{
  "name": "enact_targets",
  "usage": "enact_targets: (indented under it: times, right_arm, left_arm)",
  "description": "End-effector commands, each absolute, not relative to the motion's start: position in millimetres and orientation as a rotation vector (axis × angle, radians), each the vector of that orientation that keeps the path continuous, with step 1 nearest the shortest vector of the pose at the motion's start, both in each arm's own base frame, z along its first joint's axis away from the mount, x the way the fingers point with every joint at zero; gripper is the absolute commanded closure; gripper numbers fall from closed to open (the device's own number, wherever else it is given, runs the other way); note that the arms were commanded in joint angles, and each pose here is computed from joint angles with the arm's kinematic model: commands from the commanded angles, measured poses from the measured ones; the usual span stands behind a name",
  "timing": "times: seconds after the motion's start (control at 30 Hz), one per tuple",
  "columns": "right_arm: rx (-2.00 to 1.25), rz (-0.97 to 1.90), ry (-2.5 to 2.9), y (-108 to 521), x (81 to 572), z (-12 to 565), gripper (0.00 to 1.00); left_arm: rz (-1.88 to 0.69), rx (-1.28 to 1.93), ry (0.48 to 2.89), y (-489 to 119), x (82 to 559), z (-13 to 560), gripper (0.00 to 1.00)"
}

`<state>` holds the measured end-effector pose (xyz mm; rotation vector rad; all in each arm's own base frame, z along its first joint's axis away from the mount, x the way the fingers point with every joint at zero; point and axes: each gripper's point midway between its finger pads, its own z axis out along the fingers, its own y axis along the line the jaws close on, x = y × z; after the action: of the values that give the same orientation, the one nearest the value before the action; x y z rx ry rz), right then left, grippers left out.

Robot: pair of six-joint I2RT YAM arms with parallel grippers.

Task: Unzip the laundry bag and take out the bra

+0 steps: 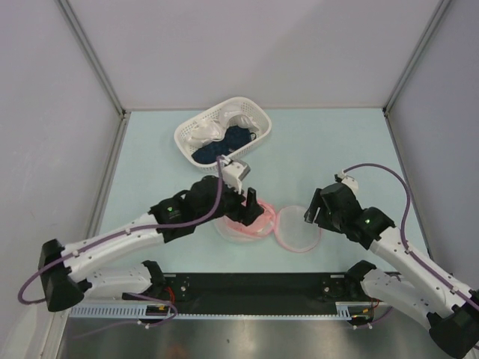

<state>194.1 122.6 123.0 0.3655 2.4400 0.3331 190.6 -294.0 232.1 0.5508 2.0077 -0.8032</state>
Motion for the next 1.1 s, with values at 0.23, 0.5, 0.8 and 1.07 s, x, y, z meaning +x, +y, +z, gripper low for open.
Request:
enact_targets:
  times: [0.23,0.5,0.8,1.07]
  right_arm:
    - [0.415,0.439,2.400,123,191,127,0.28]
    - [0.409,0.463,2.394,126,193,125,0.28]
    - [0.404,0.485,2.392,129,193,125,0.28]
    - [0.407,0.487,2.393,127,192,123,0.28]
  left_arm:
    - [-0.640,0.684,2.155,-340,194,168,0.25]
    - [-0.470,0.739,2.194,-333,206,136,0.27]
    - [-0.395,0.776,2.235,-334,210,110,0.35]
    - [-0.418,0.774,2.254,-336,207,106,0.91]
